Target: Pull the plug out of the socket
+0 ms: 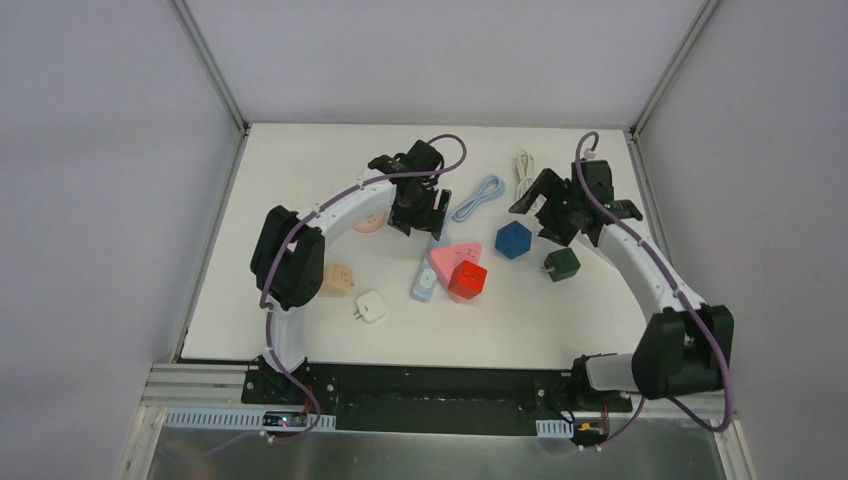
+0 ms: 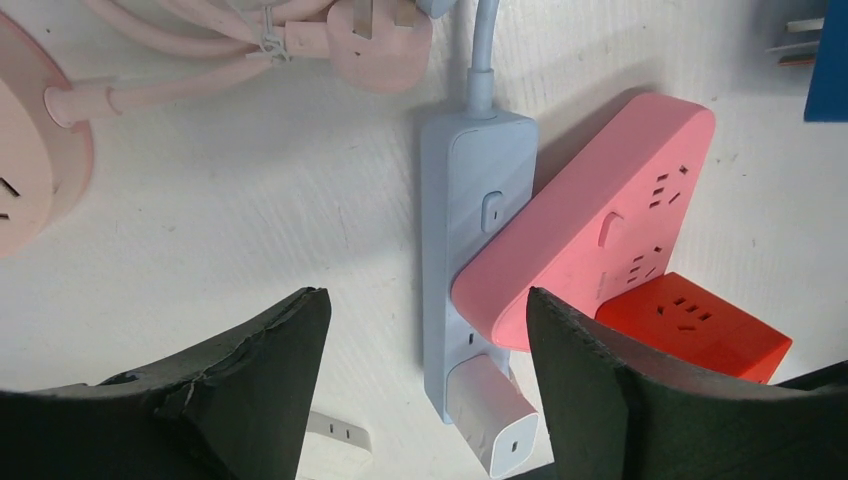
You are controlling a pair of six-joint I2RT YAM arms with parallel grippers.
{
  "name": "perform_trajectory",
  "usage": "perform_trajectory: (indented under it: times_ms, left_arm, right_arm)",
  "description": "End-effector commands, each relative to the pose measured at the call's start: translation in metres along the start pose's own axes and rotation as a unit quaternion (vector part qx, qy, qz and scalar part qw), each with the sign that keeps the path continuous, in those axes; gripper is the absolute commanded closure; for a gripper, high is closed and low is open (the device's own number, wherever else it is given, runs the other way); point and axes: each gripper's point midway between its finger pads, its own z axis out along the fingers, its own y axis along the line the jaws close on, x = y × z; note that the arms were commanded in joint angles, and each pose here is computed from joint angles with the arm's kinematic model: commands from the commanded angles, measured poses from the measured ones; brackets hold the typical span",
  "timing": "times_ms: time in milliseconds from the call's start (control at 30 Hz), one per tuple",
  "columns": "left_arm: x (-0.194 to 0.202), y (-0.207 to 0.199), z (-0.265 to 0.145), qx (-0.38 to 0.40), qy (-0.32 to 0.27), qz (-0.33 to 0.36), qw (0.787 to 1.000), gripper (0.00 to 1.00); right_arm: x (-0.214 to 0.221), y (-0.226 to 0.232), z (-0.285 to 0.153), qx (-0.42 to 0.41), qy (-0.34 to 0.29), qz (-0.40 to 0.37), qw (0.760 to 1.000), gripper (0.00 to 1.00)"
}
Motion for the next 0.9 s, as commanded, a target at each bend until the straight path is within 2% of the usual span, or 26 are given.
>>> perform_trajectory:
  times_ms: [0,200,367,533,667,867]
  left_arm:
    - [-0.021,-0.008,-0.020,0.022,-0.057,-0.017,0.998,0.27]
    - [-0.022,-0.010,-0.017,0.033,-0.071,-0.024,0.997,0.27]
    - [-0.014,-0.012,-0.010,0.040,-0.057,-0.026,0.997,0.27]
    - [-0.005,-0.011,-0.005,0.044,-0.042,-0.025,0.998,0.27]
    - [0.001,-0.010,-0.004,0.045,-0.035,-0.018,0.998,0.27]
    - [0.013,-0.009,-0.003,0.052,-0.020,-0.008,0.998,0.27]
  right_arm:
    - [0.027,0.003,-0.030,-0.010,-0.013,-0.029,0.999,0.04]
    - [0.083,0.012,-0.040,-0.030,0.009,-0.062,0.998,0.04]
    - [0.122,0.027,-0.035,-0.036,0.024,-0.091,0.995,0.04]
    - [0.167,0.047,-0.025,-0.039,0.072,-0.161,0.984,0.04]
    - [0.181,0.047,-0.010,0.008,0.080,-0.179,0.981,0.04]
    - [0.178,0.040,0.002,0.067,0.050,-0.161,0.983,0.04]
